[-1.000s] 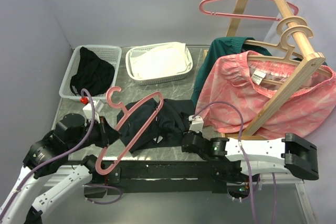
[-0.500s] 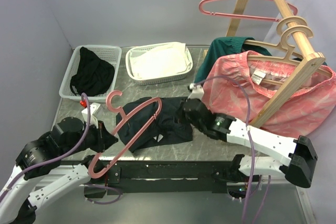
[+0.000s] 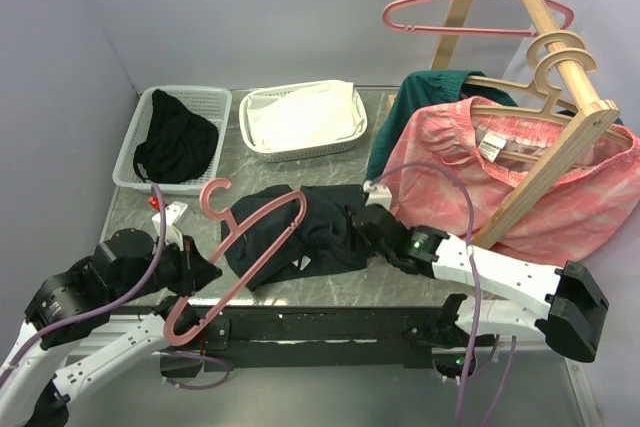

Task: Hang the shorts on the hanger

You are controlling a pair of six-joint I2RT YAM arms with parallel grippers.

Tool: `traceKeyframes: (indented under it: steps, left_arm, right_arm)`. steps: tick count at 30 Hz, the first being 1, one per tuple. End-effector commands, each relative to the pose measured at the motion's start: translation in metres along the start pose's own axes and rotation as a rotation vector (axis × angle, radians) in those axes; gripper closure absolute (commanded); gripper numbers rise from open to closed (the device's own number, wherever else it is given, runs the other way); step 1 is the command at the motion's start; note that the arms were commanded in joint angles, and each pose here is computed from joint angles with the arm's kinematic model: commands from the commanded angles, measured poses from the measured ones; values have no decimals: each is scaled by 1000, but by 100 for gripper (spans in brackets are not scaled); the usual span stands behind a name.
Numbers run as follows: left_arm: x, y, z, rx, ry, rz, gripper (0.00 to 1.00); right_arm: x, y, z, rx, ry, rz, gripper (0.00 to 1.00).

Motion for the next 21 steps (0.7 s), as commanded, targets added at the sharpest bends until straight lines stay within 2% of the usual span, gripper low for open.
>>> traceKeyframes:
  steps: [1, 4, 9, 11, 12, 13, 14, 16, 21]
  left_arm:
    - [-5, -6, -2, -78, 18, -18, 99]
    - [-8, -7, -5, -102, 36, -22, 99]
    - [-12, -7, -3, -111, 65, -36, 99]
    - [-15, -8, -6, -121, 84, -43, 99]
    - [-16, -9, -6, -135, 96, -45, 99]
    - [-18, -9, -8, -136, 105, -46, 99]
    - [-18, -9, -8, -144, 113, -53, 99]
    - [-18, -9, -8, -140, 120, -65, 99]
    - [-17, -14, -8, -180, 140, -106, 99]
  right_arm:
    - [-18, -3, -1, 64, 12, -26, 41]
    - [-13, -3, -12, 28, -17, -19, 36]
    - [7, 7, -29, 12, -40, -35, 36]
    - [13, 12, -36, 15, -34, -37, 55]
    - [16, 14, -37, 14, -27, -33, 67]
    - [17, 16, -41, -2, -21, -23, 85]
    - [27, 22, -37, -8, -26, -23, 91]
    - [38, 24, -37, -48, -55, -25, 98]
    - [80, 46, -33, -64, -88, -32, 99]
Point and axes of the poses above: each gripper's point midway between its finger pads, its own z axis back along the fingers, its own y axis along the line the jaws close on, x = y × z, the point moved 7 cm from there along z, back along the fingers, and after that the axes turned 4 degrees about -z, right-handed, at the moved point
